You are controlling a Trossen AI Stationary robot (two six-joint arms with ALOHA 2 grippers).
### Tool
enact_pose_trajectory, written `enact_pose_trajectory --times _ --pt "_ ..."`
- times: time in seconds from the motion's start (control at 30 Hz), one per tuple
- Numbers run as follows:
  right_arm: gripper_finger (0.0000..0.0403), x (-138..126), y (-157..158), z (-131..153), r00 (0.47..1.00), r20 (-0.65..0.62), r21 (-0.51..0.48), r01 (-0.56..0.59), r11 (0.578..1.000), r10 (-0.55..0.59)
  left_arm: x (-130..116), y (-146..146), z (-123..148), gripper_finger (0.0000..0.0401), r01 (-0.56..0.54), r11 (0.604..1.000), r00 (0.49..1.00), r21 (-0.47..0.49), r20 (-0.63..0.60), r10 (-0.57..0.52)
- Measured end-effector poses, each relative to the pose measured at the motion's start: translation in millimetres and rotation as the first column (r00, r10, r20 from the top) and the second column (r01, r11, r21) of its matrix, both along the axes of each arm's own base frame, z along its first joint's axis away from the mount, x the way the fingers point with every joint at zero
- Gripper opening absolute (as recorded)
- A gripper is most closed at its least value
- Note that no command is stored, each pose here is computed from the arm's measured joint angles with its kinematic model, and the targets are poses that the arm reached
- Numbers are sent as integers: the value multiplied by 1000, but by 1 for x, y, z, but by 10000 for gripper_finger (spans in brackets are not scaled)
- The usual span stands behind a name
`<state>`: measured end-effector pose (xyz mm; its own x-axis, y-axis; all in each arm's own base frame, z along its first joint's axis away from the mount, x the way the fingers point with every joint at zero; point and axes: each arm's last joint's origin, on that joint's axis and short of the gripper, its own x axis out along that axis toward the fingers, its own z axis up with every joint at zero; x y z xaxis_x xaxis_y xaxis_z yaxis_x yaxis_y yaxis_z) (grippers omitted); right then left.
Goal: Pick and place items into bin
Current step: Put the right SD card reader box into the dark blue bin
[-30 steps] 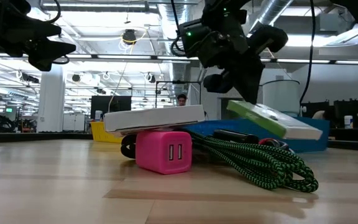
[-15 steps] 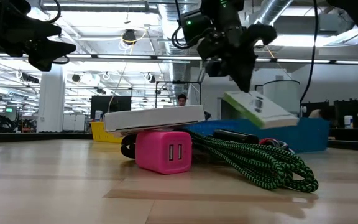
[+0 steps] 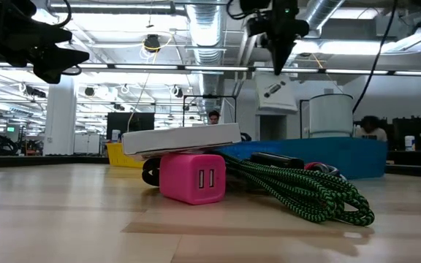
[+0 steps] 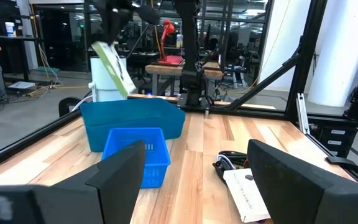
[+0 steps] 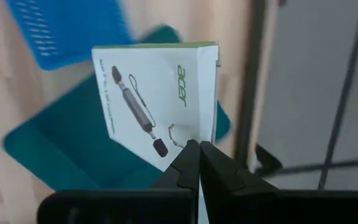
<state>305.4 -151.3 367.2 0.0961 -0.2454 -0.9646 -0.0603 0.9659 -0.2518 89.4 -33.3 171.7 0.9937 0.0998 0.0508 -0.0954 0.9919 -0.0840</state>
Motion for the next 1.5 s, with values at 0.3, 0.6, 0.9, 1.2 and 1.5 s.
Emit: enact_pose_trajectory --times 0.3,0.6,0.9,1.2,1.5 --pt "0 -32 -47 3 984 15 27 174 984 -175 0 0 0 272 1 1000 1000 0 0 -1" --pt "0 -38 -69 -10 978 8 114 206 972 -208 0 0 0 272 0 1000 1000 0 0 0" --pt "0 -32 -56 -51 978 -131 206 186 961 -161 0 0 0 272 -1 1000 1000 0 0 1" --pt "0 -35 -44 -90 957 -266 279 195 940 -119 0 0 0 272 -3 1000 1000 -1 0 3" --pt "0 -33 -27 -111 943 -328 336 175 926 -60 0 0 0 272 -3 1000 1000 0 0 3"
